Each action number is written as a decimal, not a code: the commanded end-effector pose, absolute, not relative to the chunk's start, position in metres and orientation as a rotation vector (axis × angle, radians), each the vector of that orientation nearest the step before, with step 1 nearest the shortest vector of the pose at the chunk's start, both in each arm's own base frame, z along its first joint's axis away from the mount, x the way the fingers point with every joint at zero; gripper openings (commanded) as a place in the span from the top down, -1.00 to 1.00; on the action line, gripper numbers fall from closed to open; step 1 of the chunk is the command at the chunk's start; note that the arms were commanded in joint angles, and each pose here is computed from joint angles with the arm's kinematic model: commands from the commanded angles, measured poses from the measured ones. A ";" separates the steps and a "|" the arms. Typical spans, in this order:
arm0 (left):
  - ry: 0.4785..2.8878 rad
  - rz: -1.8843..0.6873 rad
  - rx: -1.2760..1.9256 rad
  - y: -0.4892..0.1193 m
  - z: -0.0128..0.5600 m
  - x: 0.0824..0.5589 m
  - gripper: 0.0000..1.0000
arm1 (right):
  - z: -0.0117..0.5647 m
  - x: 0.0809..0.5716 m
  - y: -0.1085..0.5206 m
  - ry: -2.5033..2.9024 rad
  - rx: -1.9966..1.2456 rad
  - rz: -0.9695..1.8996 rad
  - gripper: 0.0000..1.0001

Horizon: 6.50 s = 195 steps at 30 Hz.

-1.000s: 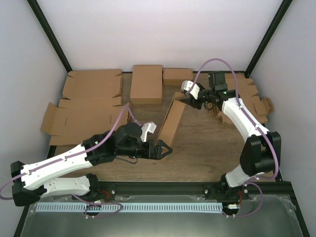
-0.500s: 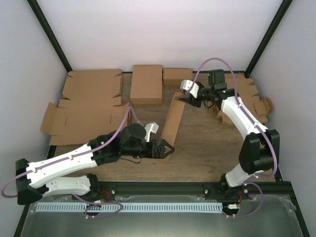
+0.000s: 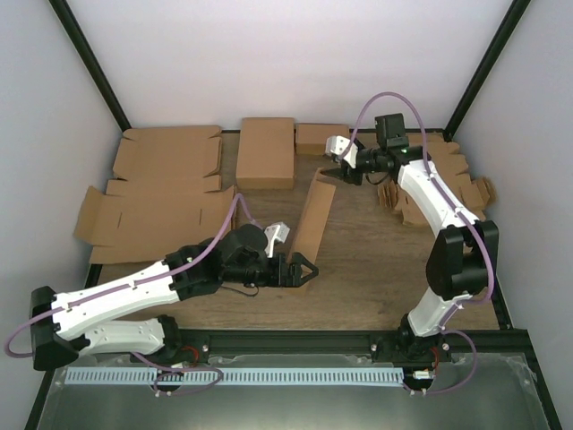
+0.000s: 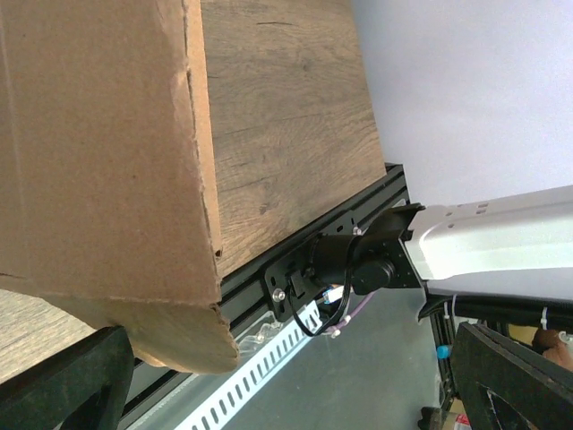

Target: Fold the paper box

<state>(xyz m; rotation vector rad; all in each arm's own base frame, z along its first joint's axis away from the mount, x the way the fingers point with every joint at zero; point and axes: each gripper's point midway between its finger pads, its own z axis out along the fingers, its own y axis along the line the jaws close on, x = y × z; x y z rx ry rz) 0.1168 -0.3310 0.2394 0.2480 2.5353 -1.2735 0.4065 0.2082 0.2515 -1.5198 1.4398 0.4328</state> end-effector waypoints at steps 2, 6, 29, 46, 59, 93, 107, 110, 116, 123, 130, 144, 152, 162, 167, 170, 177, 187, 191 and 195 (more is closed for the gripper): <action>2.522 -1.299 0.229 -0.335 0.240 0.120 -1.00 | 0.263 0.398 0.211 1.388 -1.568 0.499 0.14; 2.529 -1.306 0.229 -0.336 0.238 0.119 -1.00 | 0.259 0.393 0.211 1.382 -1.598 0.513 0.15; 2.505 -1.244 0.227 -0.307 0.232 0.170 -1.00 | 0.282 0.377 0.201 1.593 -1.363 0.557 0.99; 2.310 -0.877 0.222 -0.234 0.275 0.329 -1.00 | 0.244 0.398 0.153 2.246 -0.300 0.591 0.99; 2.349 -0.795 0.220 -0.209 0.264 0.342 -1.00 | 0.253 0.375 0.161 2.373 -0.270 0.434 0.99; 2.321 -0.497 0.280 -0.165 0.256 0.367 -0.21 | 0.215 0.385 0.190 2.401 -0.161 0.572 0.98; 2.301 -0.398 0.289 -0.152 0.261 0.381 -0.18 | 0.211 0.385 0.185 2.369 -0.152 0.546 0.68; 2.281 -0.396 0.291 -0.149 0.266 0.385 -0.14 | 0.211 0.389 0.183 2.365 -0.163 0.513 0.69; 2.286 -0.447 0.310 -0.155 0.267 0.384 -0.11 | 0.217 0.391 0.184 2.355 -0.160 0.518 0.92; 2.314 -0.563 0.338 -0.167 0.260 0.370 -0.12 | 0.218 0.390 0.182 2.363 -0.147 0.511 0.75; 2.353 -0.549 0.360 -0.166 0.246 0.368 -0.12 | 0.229 0.392 0.181 2.342 -0.162 0.496 0.78; 2.356 -0.574 0.364 -0.164 0.252 0.351 -0.12 | 0.236 0.397 0.184 2.332 -0.190 0.487 0.99; 2.312 -0.593 0.350 -0.162 0.265 0.341 -0.29 | 0.226 0.395 0.187 2.351 -0.193 0.487 0.99; 2.325 -0.778 0.343 -0.172 0.265 0.298 -0.33 | 0.217 0.396 0.184 2.346 -0.268 0.432 0.99; 2.354 -0.755 0.322 -0.169 0.249 0.291 -0.20 | 0.218 0.398 0.186 2.341 -0.277 0.442 0.99; 2.380 -0.722 0.313 -0.170 0.238 0.290 -0.19 | 0.220 0.399 0.188 2.338 -0.270 0.451 0.99; 2.399 -0.730 0.301 -0.180 0.220 0.294 -0.19 | 0.221 0.398 0.189 2.337 -0.271 0.460 0.98; 2.436 -0.752 0.170 -0.183 0.184 0.307 -0.34 | 0.224 0.399 0.191 2.331 -0.274 0.474 0.95; 2.447 -0.807 0.143 -0.190 0.173 0.314 -0.26 | 0.225 0.397 0.190 2.325 -0.286 0.471 0.89; 2.447 -0.829 0.116 -0.192 0.170 0.323 -0.09 | 0.230 0.394 0.190 2.318 -0.304 0.475 0.88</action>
